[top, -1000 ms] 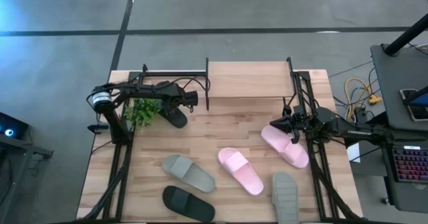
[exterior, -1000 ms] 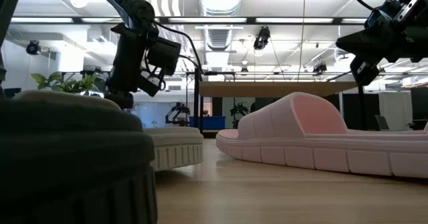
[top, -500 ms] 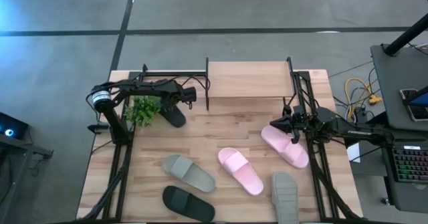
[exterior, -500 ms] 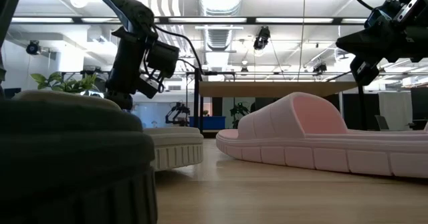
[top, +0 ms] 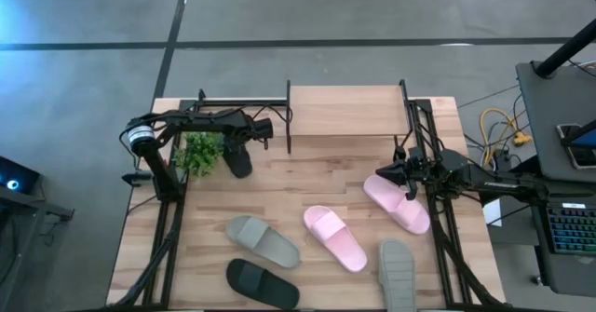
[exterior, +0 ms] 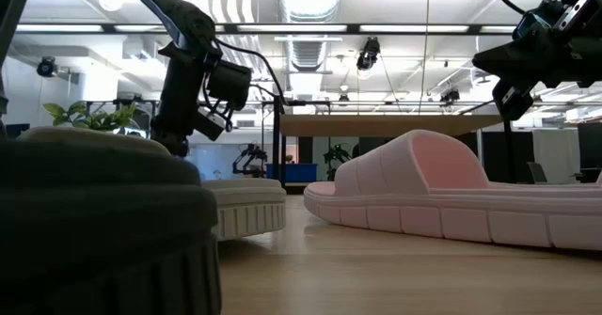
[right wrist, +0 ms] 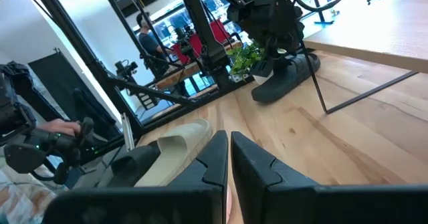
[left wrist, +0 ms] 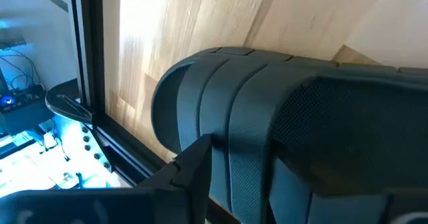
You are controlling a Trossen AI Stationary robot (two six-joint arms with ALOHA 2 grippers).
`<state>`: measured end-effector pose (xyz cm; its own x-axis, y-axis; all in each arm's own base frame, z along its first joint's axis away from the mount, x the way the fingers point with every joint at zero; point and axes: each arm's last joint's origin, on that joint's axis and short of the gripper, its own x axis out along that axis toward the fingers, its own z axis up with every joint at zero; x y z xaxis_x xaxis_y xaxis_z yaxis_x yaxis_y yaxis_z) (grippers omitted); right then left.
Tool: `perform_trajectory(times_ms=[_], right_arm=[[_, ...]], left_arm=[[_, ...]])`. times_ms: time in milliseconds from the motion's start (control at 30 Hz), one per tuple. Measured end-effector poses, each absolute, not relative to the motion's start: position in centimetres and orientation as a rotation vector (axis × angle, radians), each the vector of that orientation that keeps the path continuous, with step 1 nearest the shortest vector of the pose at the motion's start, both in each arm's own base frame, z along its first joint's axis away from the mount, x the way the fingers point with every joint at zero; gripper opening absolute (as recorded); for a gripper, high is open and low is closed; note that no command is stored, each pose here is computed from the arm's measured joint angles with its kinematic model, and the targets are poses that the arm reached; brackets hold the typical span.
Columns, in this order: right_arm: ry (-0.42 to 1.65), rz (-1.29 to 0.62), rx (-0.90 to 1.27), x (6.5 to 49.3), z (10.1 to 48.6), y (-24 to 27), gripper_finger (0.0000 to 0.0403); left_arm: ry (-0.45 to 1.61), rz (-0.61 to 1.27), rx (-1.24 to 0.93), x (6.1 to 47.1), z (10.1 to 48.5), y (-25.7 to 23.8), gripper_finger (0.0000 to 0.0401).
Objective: Pick and place slides into the shelf
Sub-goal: Move the top black slipper under the shelf
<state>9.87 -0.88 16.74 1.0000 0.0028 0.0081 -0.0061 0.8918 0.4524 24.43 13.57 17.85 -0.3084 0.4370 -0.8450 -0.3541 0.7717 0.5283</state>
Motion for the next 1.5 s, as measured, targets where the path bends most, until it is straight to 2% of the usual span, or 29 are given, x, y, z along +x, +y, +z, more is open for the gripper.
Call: perform_trajectory(times_ms=[233, 467, 733, 1133, 1333, 1500], right_arm=[[-0.007, 0.005, 0.47, 9.9, 16.7, -0.9, 0.0013], [-0.007, 0.005, 0.47, 9.9, 16.7, -0.9, 0.0013], [-0.007, 0.005, 0.47, 9.9, 16.7, -0.9, 0.0013], [-0.008, 0.005, 0.469, 9.9, 16.7, -0.9, 0.0013], [-0.008, 0.005, 0.47, 9.9, 16.7, -0.9, 0.0013], [-0.008, 0.005, 0.47, 9.9, 16.7, -0.9, 0.0013]], left_arm=[[1.747, 0.762, 0.079, 24.5, 17.2, 13.8, 0.0076], [1.733, 0.753, 0.09, 24.7, 17.6, 13.9, 0.0007], [1.657, 0.744, 0.101, 26.0, 19.5, 14.5, 0.0002], [1.549, 0.754, 0.122, 26.5, 26.5, 14.5, 0.0], [1.384, 0.772, 0.14, 25.9, 31.7, 13.0, 0.0], [1.144, 0.597, 0.194, 25.8, 35.8, 9.8, 0.0]])
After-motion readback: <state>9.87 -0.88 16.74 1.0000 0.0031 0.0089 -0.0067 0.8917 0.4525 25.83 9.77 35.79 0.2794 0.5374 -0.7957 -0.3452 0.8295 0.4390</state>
